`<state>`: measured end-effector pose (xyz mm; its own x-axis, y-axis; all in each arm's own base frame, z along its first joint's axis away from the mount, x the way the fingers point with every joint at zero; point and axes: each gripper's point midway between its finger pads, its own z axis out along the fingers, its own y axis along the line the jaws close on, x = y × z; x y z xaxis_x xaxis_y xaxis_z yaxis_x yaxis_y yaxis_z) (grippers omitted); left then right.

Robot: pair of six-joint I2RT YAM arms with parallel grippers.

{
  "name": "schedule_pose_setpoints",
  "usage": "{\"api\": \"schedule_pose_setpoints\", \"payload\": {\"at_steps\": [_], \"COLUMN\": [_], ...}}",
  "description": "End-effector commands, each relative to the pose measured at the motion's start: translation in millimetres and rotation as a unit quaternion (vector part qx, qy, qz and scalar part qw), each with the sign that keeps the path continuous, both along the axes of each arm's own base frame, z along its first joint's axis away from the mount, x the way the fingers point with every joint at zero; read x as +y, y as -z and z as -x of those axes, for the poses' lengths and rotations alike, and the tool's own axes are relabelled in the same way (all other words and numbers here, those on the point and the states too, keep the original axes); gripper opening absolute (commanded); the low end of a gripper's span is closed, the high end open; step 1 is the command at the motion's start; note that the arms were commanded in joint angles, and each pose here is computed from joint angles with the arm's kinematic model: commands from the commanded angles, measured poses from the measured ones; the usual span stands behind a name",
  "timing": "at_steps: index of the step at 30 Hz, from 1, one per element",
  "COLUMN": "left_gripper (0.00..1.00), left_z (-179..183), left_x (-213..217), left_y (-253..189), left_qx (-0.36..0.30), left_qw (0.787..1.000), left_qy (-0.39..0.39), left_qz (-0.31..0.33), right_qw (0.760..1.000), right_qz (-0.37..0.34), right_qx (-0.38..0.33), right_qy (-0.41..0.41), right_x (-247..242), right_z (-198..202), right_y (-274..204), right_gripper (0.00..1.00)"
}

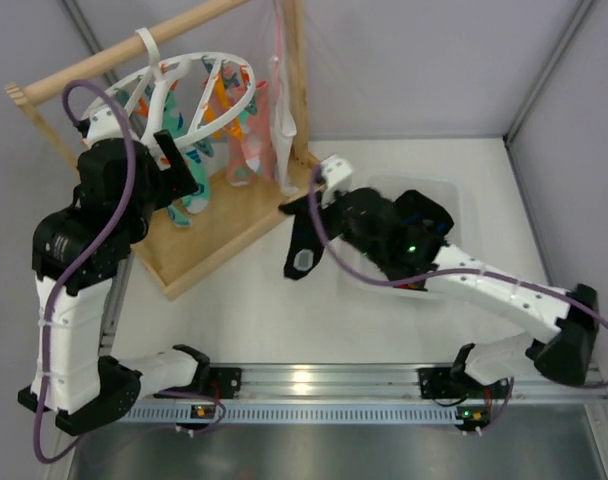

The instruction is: Remove the socks clipped to the hanger

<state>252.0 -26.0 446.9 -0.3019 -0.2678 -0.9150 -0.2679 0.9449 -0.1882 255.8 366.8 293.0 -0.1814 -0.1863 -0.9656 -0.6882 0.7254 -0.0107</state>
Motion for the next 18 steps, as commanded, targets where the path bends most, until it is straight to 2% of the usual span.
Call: {"api": "schedule_pose_setpoints", "payload": {"at_steps": [1, 2, 5, 6, 9, 16, 17, 18], "left_gripper": [0.98, 0.98, 0.98, 0.98, 0.98, 0.98, 0.98, 0.98], "left_z": [20.4, 23.6, 34.4, 37.3, 46.7, 67.7, 72.1, 74.1], "left_x": [6.7, 7.3, 4.3, 2.0, 2.1, 1.7, 3.7, 4.7], "left_y": [-14.8, -16.2, -14.8, -14.1, -9.9, -20.2, -25.2, -27.1], "left_qx": [-0.038, -0.041, -0.045, -0.046, -0.047, -0.07, -0.079, -0.082], "left_qw": [0.999, 0.998, 0.997, 0.997, 0.996, 0.992, 0.991, 0.991], "left_qy": [-0.004, -0.001, 0.017, 0.026, 0.032, 0.067, 0.07, 0.076], "left_qz": [0.038, 0.04, 0.055, 0.062, 0.074, 0.081, 0.081, 0.071], "right_qw": [0.998, 0.995, 0.992, 0.987, 0.981, 0.959, 0.957, 0.957], "right_qz": [-0.018, 0.001, 0.015, 0.024, 0.027, 0.004, 0.005, 0.004], "right_qx": [-0.003, -0.005, 0.012, 0.026, 0.044, 0.128, 0.142, 0.152], "right_qy": [0.063, 0.095, 0.123, 0.156, 0.188, 0.251, 0.252, 0.247], "right_x": [-72.9, -104.0, -144.0, -170.4, -204.4, -233.2, -233.5, -231.0], "right_z": [-27.4, -40.2, -57.1, -69.9, -89.3, -120.8, -119.4, -118.5], "right_y": [-32.0, -35.0, -33.0, -26.5, -16.8, 46.2, 57.1, 61.9], "right_gripper": [0.0, 0.0, 0.0, 0.0, 0.0, 0.0, 0.02, 0.11]}}
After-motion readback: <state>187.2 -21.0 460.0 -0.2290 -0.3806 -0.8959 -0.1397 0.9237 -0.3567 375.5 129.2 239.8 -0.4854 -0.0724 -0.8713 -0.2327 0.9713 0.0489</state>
